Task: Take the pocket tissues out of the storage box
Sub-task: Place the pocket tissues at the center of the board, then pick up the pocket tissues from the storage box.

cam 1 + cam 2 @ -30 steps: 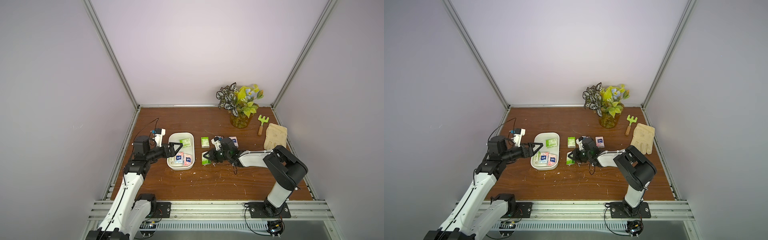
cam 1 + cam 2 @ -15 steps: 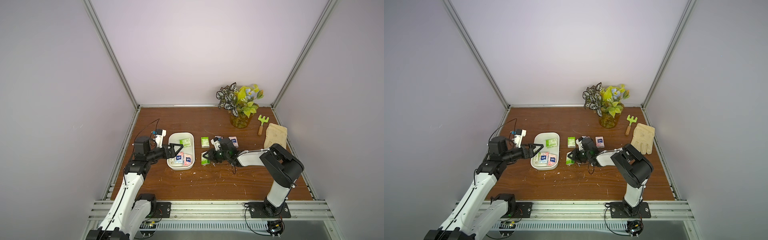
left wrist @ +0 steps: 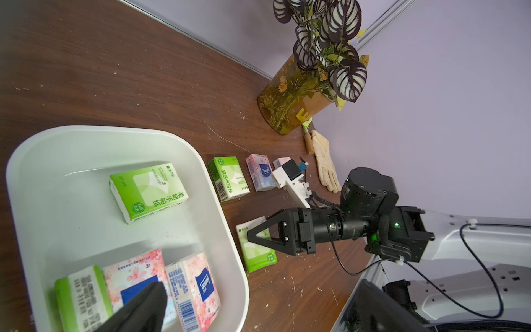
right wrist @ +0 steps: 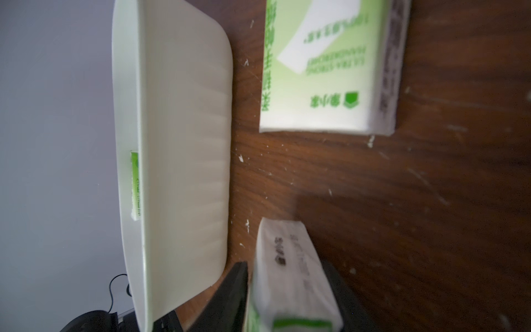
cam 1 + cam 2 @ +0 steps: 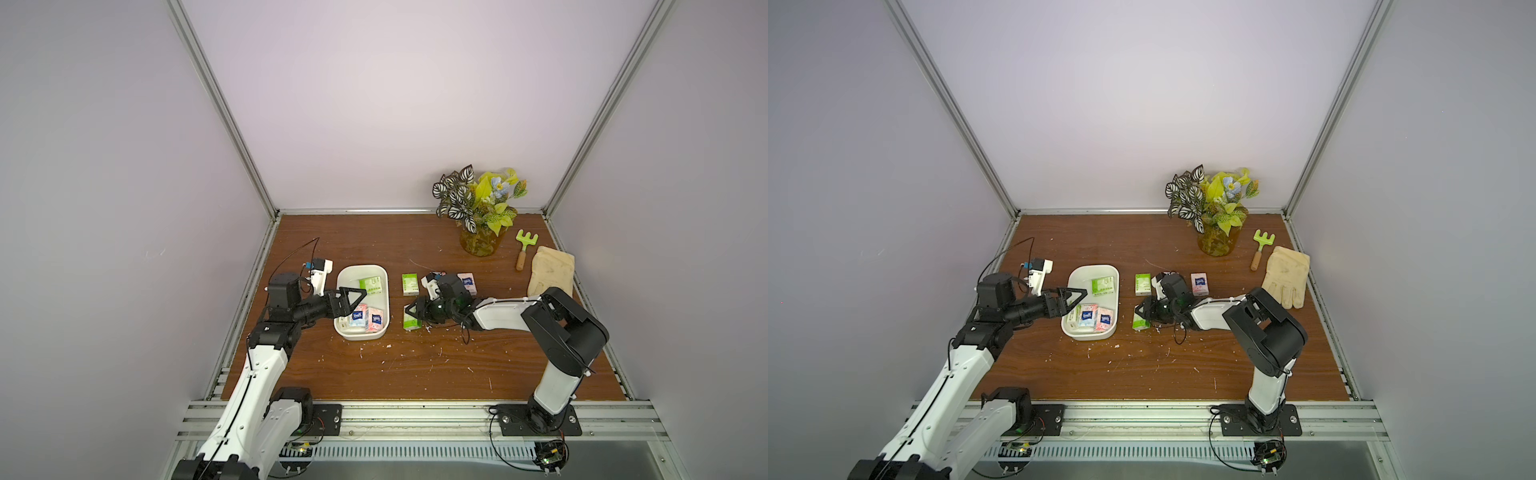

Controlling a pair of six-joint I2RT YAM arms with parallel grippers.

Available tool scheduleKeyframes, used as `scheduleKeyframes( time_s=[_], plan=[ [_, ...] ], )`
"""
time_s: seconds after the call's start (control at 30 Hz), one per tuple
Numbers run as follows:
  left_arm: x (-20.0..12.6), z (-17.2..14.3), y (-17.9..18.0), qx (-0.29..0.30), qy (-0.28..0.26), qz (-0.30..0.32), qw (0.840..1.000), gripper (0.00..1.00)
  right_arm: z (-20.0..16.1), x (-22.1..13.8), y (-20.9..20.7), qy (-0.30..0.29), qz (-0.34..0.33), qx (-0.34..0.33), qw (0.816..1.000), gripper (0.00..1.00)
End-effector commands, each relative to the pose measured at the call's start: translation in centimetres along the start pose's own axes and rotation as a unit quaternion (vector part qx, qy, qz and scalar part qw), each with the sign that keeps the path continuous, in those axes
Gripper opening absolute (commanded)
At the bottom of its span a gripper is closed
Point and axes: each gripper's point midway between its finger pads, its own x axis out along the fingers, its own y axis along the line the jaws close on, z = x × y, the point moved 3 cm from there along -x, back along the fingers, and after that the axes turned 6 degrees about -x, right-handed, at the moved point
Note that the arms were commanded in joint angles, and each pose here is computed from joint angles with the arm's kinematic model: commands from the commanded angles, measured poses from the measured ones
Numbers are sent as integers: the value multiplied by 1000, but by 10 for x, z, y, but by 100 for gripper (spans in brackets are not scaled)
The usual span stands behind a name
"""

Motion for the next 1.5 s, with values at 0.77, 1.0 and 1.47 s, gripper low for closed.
scheduleKeyframes(
  time_s=[0.77,1.0,1.47],
  plan=[
    [-15,27,11,19,-4,125,992,98,75,-92,89,-53,-152,-231,960,56],
    [-19,29,27,2,-1,183,983,91,104,-80,141,-34,-146,-356,922,57],
    [-8,20,83,-51,35,285,957,74,127,2,193,43,-100,-573,812,68]
  ],
)
